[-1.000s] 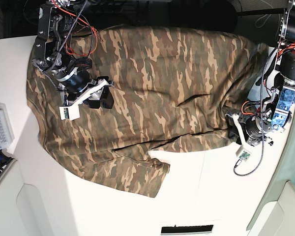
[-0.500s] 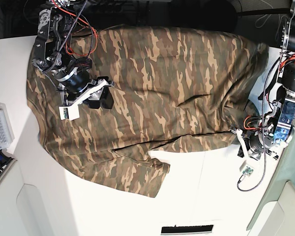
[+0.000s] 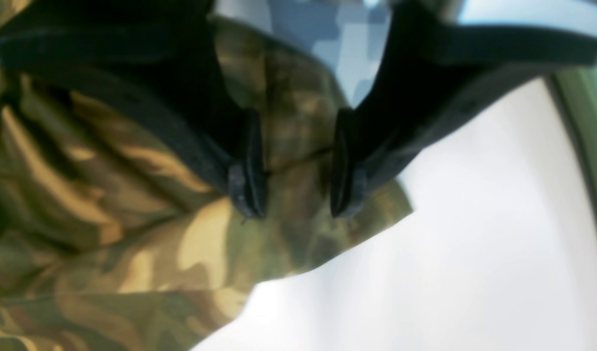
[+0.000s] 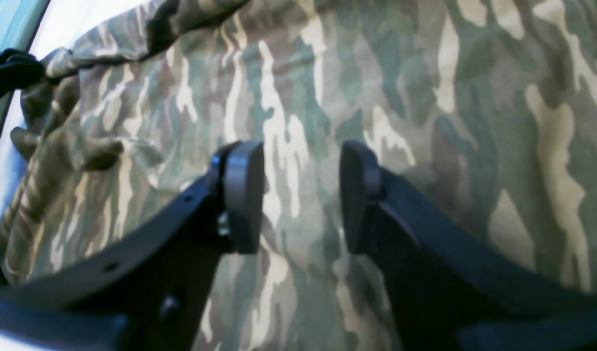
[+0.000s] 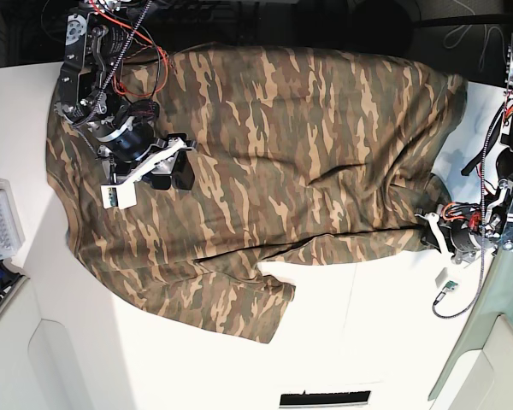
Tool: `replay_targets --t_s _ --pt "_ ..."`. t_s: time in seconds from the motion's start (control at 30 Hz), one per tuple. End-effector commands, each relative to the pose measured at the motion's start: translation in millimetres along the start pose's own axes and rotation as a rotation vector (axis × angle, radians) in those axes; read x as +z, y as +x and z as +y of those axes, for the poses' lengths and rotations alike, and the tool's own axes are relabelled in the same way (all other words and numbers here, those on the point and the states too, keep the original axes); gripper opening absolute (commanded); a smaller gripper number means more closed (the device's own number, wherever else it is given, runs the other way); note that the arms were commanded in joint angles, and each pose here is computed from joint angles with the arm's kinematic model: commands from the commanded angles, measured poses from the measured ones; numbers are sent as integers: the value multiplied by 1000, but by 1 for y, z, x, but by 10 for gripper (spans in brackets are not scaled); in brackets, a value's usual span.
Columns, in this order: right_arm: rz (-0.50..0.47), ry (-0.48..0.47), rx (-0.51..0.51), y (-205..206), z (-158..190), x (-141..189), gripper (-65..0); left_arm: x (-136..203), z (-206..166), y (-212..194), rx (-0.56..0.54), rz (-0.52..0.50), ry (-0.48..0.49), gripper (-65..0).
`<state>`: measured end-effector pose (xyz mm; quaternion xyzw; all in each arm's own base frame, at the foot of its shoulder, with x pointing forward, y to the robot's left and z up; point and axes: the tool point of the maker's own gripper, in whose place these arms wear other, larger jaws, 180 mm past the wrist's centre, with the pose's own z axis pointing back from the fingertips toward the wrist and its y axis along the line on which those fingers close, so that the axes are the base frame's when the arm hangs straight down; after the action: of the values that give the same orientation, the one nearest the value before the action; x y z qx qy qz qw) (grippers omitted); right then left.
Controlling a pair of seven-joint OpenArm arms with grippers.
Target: Layout the t-shirt on the table in an organized manner, then fold the t-shirt properly
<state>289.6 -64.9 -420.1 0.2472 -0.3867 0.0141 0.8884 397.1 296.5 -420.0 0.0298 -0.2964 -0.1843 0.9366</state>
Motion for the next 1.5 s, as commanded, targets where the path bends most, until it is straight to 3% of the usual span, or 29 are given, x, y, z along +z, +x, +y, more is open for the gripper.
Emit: replay_targets --t_s 0.0,0.4,0.57,1.07,1.47 --pt "-50 16 6 15 4 0 -393 7 8 20 -13 -48 -2 -393" --pt "-50 16 6 15 4 0 -393 4 12 8 -33 -29 40 -393" --pt "-49 16 5 15 4 0 -393 5 25 6 -59 -10 111 -392" --pt "-41 16 5 13 4 0 -393 18 53 28 -68 -57 194 -391" --pt "-42 16 5 13 4 0 -393 10 36 2 -86 -74 143 -362"
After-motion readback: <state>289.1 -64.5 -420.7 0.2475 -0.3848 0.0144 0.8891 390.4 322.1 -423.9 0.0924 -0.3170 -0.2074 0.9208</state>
